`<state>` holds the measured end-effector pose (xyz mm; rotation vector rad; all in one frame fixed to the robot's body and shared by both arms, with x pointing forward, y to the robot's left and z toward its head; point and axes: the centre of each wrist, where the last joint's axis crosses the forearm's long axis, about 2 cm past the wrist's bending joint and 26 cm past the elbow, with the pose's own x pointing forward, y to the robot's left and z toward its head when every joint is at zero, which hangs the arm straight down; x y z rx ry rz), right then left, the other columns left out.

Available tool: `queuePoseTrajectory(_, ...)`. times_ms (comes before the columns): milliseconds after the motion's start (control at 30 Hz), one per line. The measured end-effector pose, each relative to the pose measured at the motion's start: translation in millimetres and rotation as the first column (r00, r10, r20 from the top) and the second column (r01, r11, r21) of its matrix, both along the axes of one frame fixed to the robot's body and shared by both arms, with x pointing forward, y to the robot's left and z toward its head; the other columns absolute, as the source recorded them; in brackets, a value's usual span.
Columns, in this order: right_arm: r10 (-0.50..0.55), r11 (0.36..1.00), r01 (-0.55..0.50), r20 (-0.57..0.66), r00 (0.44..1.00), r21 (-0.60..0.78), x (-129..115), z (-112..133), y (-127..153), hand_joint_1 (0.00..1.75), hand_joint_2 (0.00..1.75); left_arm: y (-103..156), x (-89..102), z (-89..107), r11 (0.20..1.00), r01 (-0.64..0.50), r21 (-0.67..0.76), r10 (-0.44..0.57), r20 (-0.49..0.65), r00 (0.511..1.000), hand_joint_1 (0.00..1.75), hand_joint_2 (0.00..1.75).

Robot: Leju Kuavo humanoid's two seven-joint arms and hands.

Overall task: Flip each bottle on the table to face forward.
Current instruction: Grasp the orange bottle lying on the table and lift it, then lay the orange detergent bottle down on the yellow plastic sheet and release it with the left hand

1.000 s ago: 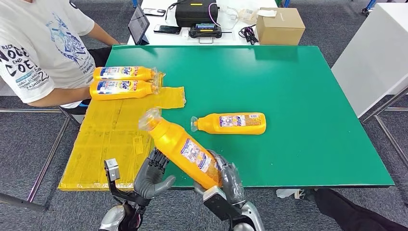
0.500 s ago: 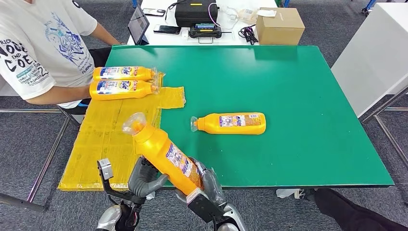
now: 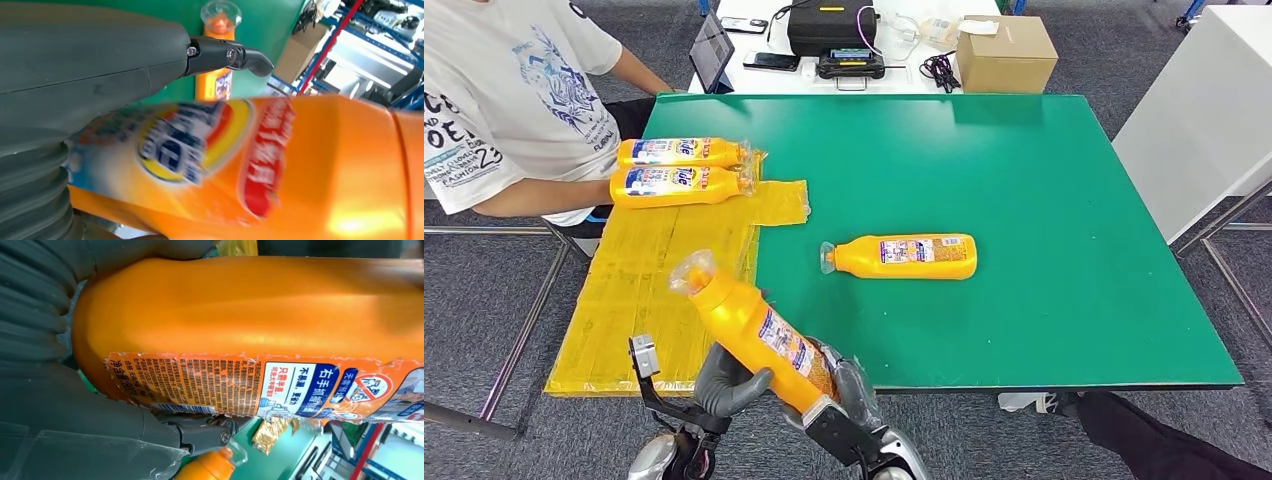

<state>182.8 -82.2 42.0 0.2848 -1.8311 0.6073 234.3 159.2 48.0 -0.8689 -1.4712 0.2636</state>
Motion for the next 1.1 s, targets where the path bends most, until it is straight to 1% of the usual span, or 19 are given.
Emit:
queuePoseTrajectory(267, 0.035, 0.999, -0.035, -0.009, 0.999, -0.014, -4, -2, 4, 1.75, 1.75, -4, 0.3, 3.4, 1.0, 0.012, -0.002, -0.012, 0.013, 1.0, 0.0, 1.75)
queuePoseTrajectory(433, 0.065, 0.998, -0.065, -0.014, 0.998, -0.022, -3, -3, 5, 1.75, 1.75, -5, 0.0, 3.6, 1.0, 0.019, -0.006, -0.018, 0.02, 1.0, 0.0, 1.75)
queuePoseTrajectory(467, 0.072, 0.997, -0.072, -0.014, 0.997, -0.025, -2, -4, 4, 1.75, 1.75, -5, -0.1, 3.7, 1.0, 0.021, -0.006, -0.021, 0.022, 1.0, 0.12, 1.75)
queuePoseTrajectory(567, 0.087, 0.995, -0.088, -0.007, 0.996, -0.04, 1, -7, 4, 1.75, 1.75, -5, -0.4, 3.5, 0.999, 0.033, -0.005, -0.033, 0.031, 0.999, 1.43, 1.75)
queuePoseTrajectory(600, 0.092, 0.995, -0.092, -0.004, 0.996, -0.048, 2, -7, 4, 1.75, 1.75, -5, -0.7, 3.2, 0.999, 0.035, -0.006, -0.035, 0.034, 0.999, 1.75, 1.75)
queuePoseTrajectory(1100, 0.122, 0.988, -0.122, -0.005, 0.993, -0.092, 3, -12, 4, 1.75, 1.75, -4, -4.7, -1.1, 0.999, 0.038, -0.016, -0.037, 0.032, 0.999, 1.75, 1.75)
